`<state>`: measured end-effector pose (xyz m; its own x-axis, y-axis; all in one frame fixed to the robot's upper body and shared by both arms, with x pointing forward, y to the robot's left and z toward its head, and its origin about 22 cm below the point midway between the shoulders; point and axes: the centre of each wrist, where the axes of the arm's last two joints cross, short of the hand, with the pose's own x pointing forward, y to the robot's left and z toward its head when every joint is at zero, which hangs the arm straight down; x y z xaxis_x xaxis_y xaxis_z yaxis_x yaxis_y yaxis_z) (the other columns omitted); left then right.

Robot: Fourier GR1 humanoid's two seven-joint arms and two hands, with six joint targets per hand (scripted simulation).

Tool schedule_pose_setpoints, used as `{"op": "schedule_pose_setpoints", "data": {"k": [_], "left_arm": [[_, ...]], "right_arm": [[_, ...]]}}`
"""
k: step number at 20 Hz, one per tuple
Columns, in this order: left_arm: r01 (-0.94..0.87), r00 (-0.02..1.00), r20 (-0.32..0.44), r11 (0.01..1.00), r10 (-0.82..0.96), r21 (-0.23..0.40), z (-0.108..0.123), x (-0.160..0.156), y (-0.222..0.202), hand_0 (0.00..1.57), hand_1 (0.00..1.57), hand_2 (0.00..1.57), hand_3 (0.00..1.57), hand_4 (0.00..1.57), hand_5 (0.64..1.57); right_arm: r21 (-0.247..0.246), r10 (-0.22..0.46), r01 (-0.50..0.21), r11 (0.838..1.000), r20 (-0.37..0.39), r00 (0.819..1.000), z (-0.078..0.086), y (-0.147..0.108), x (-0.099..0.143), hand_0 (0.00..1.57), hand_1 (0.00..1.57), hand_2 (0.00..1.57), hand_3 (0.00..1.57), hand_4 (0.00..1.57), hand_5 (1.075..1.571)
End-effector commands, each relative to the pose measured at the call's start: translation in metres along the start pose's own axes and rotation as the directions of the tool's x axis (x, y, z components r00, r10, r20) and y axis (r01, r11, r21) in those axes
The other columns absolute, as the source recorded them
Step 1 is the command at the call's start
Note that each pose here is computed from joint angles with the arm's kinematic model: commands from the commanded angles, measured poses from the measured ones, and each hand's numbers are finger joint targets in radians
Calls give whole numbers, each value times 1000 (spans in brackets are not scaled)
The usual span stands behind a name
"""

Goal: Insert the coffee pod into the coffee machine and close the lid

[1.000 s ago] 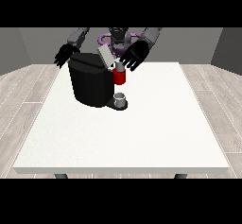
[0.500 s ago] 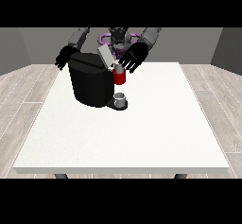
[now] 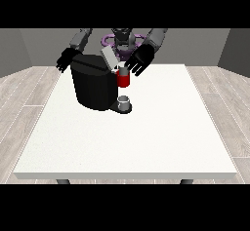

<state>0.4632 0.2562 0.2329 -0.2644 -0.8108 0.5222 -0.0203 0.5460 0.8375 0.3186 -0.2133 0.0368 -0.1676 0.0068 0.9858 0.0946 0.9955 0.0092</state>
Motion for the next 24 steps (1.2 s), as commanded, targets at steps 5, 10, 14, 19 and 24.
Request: {"op": "schedule_pose_setpoints", "data": {"k": [5, 10, 14, 19, 24], "left_arm": [[40, 999, 10, 999, -40, 13, 3, -6, 20, 1152, 1152, 1178, 1020, 450, 1571], [55, 998, 24, 998, -54, -28, -6, 18, -8, 1056, 1056, 1108, 937, 393, 1571], [56, 998, 1, 998, -56, 0, 0, -1, -4, 1050, 1050, 1119, 962, 364, 1571], [88, 996, 37, 996, -87, -29, 6, -14, 4, 912, 912, 1022, 865, 363, 1571], [167, 986, 40, 982, -164, -90, 12, -26, -2, 0, 0, 0, 0, 0, 1571]], "right_arm": [[9, -20, 20, 1000, 44, 999, -2, -3, 4, 0, 0, 0, 0, 408, 1571], [-23, -11, 11, 1000, -2, 1000, -3, -4, -9, 0, 0, 0, 0, 477, 1571], [16, -14, 14, 1000, 18, 1000, 4, 1, -7, 0, 0, 0, 0, 459, 1571], [-36, -14, 14, 999, 0, 1000, 2, -3, -7, 0, 0, 0, 0, 413, 1571], [-36, 12, -12, 999, 1, 1000, -5, -10, 7, 0, 0, 0, 0, 360, 1571]]}}
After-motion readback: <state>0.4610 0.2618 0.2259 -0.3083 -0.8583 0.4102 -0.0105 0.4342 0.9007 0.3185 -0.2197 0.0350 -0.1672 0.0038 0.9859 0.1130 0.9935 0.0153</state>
